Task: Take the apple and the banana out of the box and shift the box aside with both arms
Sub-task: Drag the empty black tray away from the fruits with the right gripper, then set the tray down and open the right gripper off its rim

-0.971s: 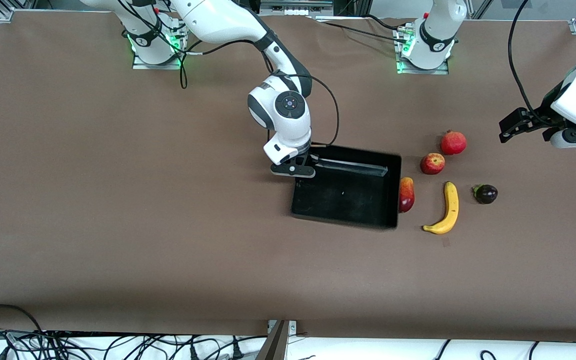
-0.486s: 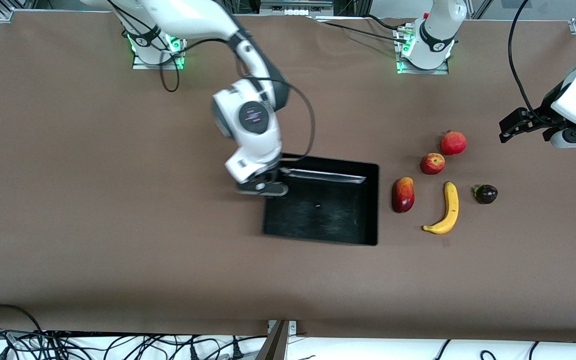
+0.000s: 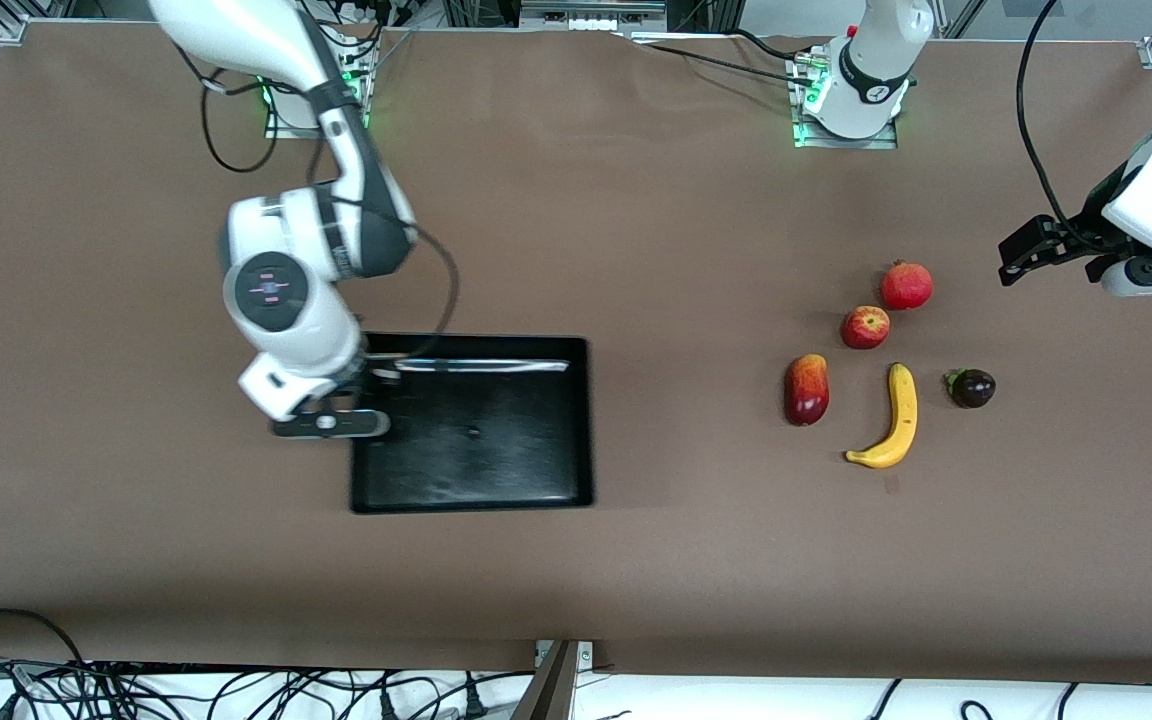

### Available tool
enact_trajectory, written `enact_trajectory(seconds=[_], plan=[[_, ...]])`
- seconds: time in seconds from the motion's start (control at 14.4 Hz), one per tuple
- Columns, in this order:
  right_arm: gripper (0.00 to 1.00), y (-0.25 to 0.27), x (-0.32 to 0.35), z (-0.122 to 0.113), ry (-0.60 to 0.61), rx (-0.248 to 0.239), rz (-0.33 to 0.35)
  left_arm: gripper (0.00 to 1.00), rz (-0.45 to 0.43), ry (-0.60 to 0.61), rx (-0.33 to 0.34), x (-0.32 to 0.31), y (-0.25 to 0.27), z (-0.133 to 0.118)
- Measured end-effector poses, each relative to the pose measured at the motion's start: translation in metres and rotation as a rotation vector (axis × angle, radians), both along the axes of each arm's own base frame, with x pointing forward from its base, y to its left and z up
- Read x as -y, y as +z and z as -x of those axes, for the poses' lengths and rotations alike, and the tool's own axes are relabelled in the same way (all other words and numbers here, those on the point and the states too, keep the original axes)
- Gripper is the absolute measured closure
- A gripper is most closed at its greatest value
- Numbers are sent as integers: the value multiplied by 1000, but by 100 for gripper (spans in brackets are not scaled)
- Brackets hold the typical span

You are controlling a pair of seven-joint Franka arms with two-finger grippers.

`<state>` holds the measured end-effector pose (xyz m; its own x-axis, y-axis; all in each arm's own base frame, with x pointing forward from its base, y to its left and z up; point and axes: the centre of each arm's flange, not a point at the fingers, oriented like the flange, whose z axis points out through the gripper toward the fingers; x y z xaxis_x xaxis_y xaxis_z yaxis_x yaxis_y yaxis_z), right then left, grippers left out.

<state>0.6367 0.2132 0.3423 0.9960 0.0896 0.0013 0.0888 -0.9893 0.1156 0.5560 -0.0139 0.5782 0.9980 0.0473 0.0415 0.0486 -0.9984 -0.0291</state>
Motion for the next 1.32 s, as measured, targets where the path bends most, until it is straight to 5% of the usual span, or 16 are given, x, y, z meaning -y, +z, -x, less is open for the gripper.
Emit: enact_trajectory(seconds=[0.21, 0.56, 1.32], plan=[[97, -22, 93, 24, 59, 19, -21, 0, 0, -1, 0, 1, 0, 0], [97, -65, 189, 75, 63, -17, -91, 0, 0, -1, 0, 1, 0, 0], [97, -113, 296, 113, -33, -34, -164, 0, 0, -1, -3, 0, 0, 0]])
